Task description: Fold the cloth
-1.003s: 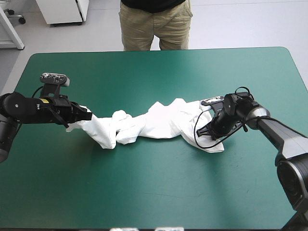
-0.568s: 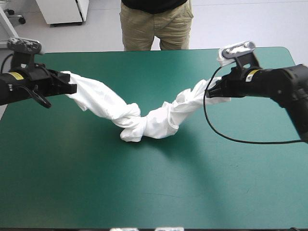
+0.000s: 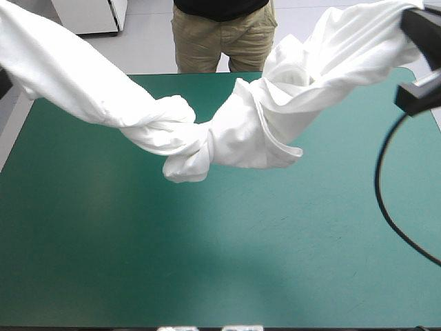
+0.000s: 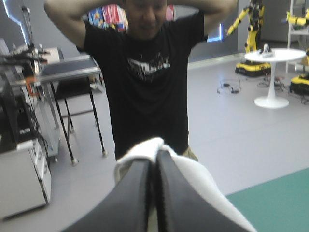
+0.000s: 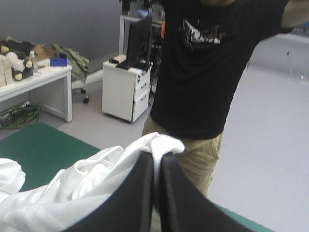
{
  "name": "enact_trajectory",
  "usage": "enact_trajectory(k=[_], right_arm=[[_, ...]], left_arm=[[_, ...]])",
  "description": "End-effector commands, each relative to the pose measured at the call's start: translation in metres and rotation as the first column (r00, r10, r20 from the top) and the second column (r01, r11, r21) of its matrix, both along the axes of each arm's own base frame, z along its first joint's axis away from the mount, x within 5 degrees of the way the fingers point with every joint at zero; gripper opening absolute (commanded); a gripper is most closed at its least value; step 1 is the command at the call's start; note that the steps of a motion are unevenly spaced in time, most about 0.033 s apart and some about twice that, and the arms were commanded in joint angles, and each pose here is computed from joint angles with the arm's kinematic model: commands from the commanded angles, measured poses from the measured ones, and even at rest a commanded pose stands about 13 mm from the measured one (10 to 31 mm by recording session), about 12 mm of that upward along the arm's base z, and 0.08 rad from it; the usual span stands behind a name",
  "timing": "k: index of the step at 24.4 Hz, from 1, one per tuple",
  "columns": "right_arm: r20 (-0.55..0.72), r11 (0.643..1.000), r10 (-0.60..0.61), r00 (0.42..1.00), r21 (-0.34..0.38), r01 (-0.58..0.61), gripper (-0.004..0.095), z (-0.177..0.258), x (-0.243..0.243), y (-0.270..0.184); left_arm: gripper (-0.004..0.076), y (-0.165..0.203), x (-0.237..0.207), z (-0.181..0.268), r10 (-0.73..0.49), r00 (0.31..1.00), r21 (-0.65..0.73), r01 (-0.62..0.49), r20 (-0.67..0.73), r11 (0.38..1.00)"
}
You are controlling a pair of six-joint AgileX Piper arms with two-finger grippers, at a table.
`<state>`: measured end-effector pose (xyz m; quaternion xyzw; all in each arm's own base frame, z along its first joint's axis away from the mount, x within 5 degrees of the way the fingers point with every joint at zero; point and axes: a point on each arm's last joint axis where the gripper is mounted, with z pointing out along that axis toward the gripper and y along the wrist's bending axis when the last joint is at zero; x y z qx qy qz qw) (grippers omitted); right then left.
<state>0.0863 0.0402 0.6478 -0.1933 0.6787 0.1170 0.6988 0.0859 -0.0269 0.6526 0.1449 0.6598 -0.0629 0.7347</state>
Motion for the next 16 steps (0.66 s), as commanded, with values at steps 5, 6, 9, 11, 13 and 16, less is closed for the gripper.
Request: enact_trajectory(k=[5, 6, 9, 11, 13, 16], right_arm=[[0.107, 1.0, -0.008, 0.994, 0.024, 0.006, -0.0013, 0.005, -0.062, -0.019], [0.102, 1.0, -0.008, 0.995, 0.023, 0.006, -0.0013, 0.003, -0.064, -0.02], [0.034, 1.0, -0.011, 0.999, 0.001, 0.011, -0.0013, -0.012, -0.061, -0.019], [-0.054, 0.999, -0.029, 0.998, -0.019, 0.028, -0.0013, -0.033, -0.054, -0.019], [-0.168, 0.998, -0.055, 0.984, -0.048, 0.048, -0.0013, -0.06, -0.04, -0.017], [-0.27, 0.996, -0.076, 0.96, -0.069, 0.059, -0.0013, -0.093, -0.019, -0.012]], left_arm=[[-0.0009, -0.003, -0.061, 0.011, -0.032, 0.993, -0.002, 0.033, 0.115, 0.999], [-0.0009, -0.004, -0.062, 0.009, -0.035, 0.995, 0.005, 0.034, 0.093, 0.999], [-0.0009, -0.004, -0.056, -0.004, -0.038, 0.999, 0.014, 0.038, 0.002, 0.999], [-0.0009, -0.004, -0.046, -0.027, -0.034, 0.991, 0.02, 0.037, -0.126, 0.999], [-0.0009, -0.001, -0.034, -0.054, -0.01, 0.973, 0.019, 0.015, -0.23, 1.0], [-0.0009, 0.003, -0.016, -0.091, 0.042, 0.95, 0.019, -0.039, -0.311, 0.999]])
